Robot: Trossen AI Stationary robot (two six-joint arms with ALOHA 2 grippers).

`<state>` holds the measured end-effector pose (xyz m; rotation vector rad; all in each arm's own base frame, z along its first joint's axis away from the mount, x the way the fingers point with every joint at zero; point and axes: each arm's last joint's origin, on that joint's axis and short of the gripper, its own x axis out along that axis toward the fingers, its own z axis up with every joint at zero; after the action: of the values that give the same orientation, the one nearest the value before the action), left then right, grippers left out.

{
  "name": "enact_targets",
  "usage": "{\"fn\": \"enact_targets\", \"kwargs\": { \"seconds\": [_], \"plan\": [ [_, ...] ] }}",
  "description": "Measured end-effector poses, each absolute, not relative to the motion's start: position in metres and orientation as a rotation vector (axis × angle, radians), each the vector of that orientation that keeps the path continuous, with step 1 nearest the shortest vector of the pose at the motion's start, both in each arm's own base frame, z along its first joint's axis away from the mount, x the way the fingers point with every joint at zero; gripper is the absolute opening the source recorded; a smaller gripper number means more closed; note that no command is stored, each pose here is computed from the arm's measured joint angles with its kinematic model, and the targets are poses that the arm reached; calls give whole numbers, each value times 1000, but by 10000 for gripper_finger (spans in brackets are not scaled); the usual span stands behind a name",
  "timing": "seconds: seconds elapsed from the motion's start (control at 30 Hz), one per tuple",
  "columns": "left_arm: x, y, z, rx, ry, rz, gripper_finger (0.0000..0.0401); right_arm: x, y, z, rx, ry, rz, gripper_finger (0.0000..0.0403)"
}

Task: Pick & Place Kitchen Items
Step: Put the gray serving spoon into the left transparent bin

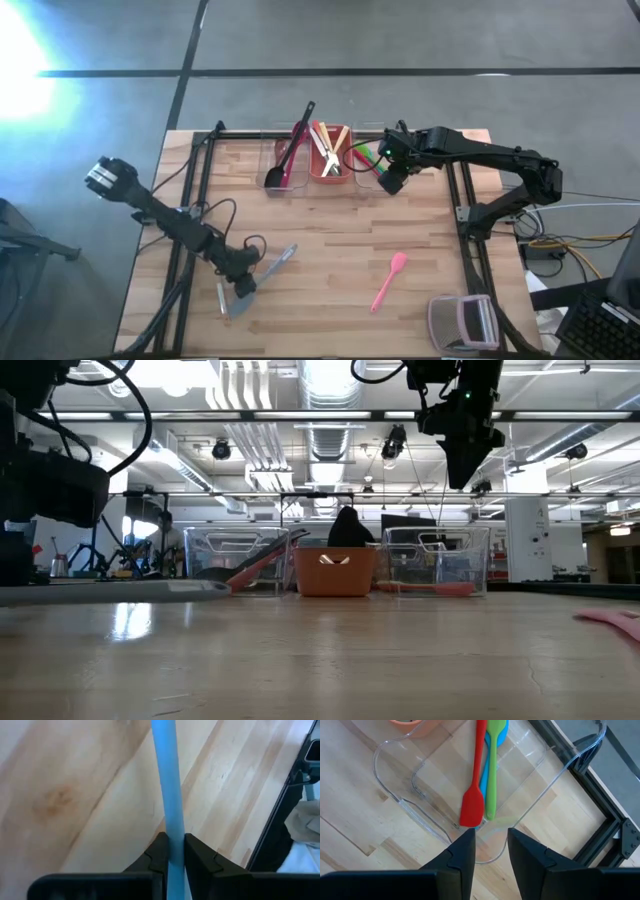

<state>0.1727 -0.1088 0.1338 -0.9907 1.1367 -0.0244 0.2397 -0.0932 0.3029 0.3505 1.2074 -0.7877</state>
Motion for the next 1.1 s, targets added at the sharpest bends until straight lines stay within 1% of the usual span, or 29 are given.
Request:
{"fn": "enact_targets", "kwargs": {
  "seconds": [0.3,0.8,1.1],
  "plan": [
    [175,-106,137,-951,1066,-17,42,241,-94,303,352,1186,-787,118],
    [180,-103,141,-870,921,37,41,242,-94,304,353,1180,-787,100],
    [182,-100,152,-874,832,-5,40,242,-94,304,353,1177,-786,113]
  ]
}}
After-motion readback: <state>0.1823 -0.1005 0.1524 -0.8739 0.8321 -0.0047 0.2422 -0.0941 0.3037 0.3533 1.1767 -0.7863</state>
